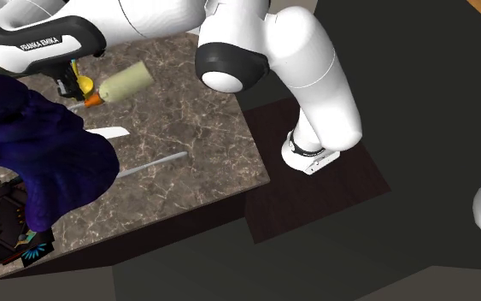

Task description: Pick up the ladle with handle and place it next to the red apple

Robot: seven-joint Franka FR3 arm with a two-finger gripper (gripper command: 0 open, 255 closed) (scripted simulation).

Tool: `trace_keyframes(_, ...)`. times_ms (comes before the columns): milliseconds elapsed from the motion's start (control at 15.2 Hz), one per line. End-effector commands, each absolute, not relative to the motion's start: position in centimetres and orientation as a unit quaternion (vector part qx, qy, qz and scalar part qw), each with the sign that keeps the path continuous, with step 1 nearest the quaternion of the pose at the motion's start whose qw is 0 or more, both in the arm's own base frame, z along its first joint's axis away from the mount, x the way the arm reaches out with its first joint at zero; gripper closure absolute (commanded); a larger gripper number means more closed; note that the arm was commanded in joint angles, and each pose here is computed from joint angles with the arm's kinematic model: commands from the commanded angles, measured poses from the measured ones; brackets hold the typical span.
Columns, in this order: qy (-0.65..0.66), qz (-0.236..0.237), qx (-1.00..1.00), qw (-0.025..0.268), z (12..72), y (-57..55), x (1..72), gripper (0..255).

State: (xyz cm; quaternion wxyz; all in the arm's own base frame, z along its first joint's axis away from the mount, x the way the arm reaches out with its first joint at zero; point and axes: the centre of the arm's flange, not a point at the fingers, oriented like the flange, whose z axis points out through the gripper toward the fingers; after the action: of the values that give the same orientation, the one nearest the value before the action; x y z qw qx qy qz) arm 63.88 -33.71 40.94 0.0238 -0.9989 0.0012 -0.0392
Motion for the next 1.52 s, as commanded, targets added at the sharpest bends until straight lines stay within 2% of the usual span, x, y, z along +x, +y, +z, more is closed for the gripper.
trace_keyframes(0,0.002,-0.037,-0.999,0.024,39.5,-33.9,63.7,255)
trace_keyframes(594,0.002,-0.037,-0.999,0.024,38.5,-33.9,63.7,255)
trace_keyframes(660,0.002,-0.037,-0.999,0.024,38.4,-33.9,63.6,0)
trace_keyframes(990,0.002,-0.037,-0.999,0.024,38.5,-33.9,63.7,0)
trace_keyframes(1254,0.002,-0.037,-0.999,0.024,43.5,-34.1,63.3,0)
trace_keyframes(1452,0.002,-0.037,-0.999,0.024,43.5,-34.1,63.3,0)
